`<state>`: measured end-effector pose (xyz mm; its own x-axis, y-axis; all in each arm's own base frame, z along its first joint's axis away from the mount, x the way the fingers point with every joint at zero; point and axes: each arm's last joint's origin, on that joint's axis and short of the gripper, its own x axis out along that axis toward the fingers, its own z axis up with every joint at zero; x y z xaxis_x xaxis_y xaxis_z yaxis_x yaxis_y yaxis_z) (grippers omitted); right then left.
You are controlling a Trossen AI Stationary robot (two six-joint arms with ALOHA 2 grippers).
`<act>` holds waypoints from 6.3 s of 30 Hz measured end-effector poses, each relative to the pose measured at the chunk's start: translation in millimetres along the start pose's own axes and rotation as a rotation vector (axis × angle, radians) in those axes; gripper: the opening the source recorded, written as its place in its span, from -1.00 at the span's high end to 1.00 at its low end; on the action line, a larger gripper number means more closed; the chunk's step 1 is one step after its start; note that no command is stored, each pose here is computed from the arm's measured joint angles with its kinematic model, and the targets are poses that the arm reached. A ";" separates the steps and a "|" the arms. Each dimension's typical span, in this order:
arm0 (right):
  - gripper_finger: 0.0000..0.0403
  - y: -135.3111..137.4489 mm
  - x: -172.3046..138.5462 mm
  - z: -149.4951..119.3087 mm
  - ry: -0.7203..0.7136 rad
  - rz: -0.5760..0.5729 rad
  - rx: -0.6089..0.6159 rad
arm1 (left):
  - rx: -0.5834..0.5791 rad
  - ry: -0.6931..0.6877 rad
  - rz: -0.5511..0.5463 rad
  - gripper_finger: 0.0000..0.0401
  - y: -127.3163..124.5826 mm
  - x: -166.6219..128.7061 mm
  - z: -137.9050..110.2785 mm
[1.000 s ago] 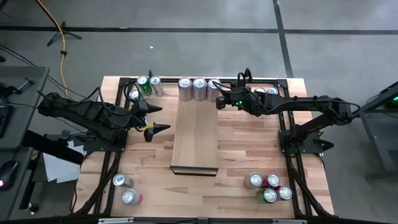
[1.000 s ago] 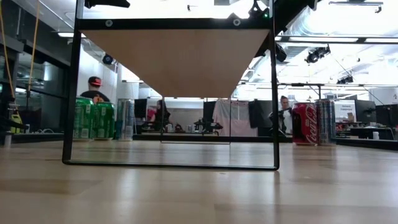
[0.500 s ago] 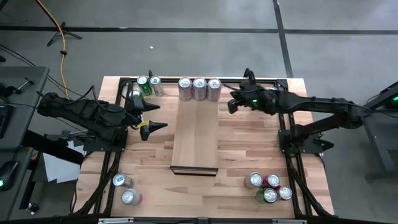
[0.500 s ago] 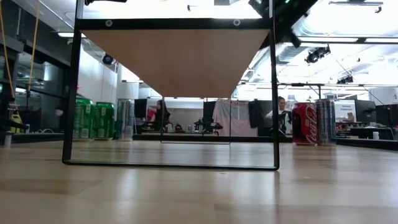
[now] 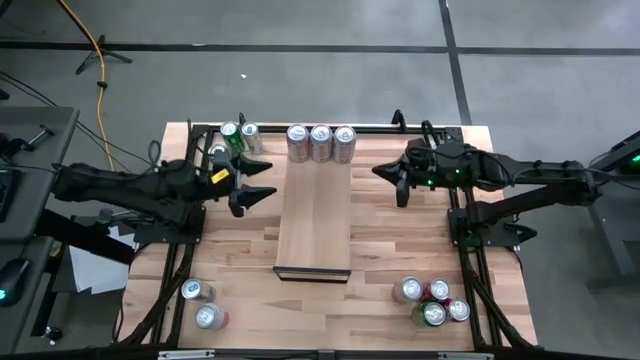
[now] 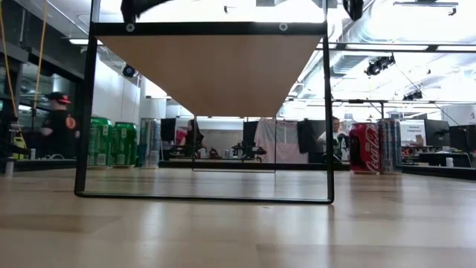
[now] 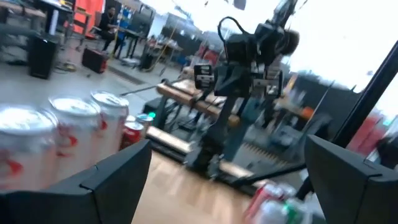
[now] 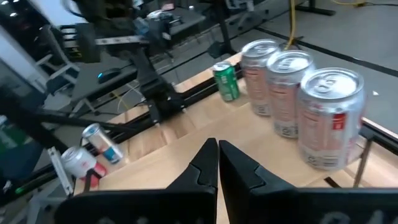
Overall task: Place canned beverage on shelf
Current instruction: Put the bottom right red soda can on the shelf
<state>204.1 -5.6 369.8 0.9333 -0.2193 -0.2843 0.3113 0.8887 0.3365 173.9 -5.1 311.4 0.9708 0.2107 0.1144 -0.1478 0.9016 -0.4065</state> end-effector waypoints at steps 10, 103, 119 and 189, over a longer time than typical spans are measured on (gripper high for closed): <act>1.00 7.3 2.8 -5.3 0.027 0.028 -0.022 | 0.023 -0.050 -0.011 -0.75 6.4 -2.2 -14.2; -0.89 40.1 -11.7 -30.5 0.301 0.294 0.195 | 0.257 -0.012 0.033 -0.75 -6.3 0.1 16.9; -0.89 74.6 -77.0 -122.3 1.196 -0.173 0.648 | 0.249 -0.011 0.033 -0.75 -6.3 0.1 16.8; -0.44 69.0 -52.9 -83.6 0.946 -0.682 0.422 | 0.208 -0.019 0.031 -0.75 -6.4 0.2 17.4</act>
<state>161.2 100.9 333.0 0.1169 -0.0532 -0.9917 0.8790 0.4703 0.0784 171.7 -4.3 329.7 0.9618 0.2449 0.1228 -0.2152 0.9527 -0.2148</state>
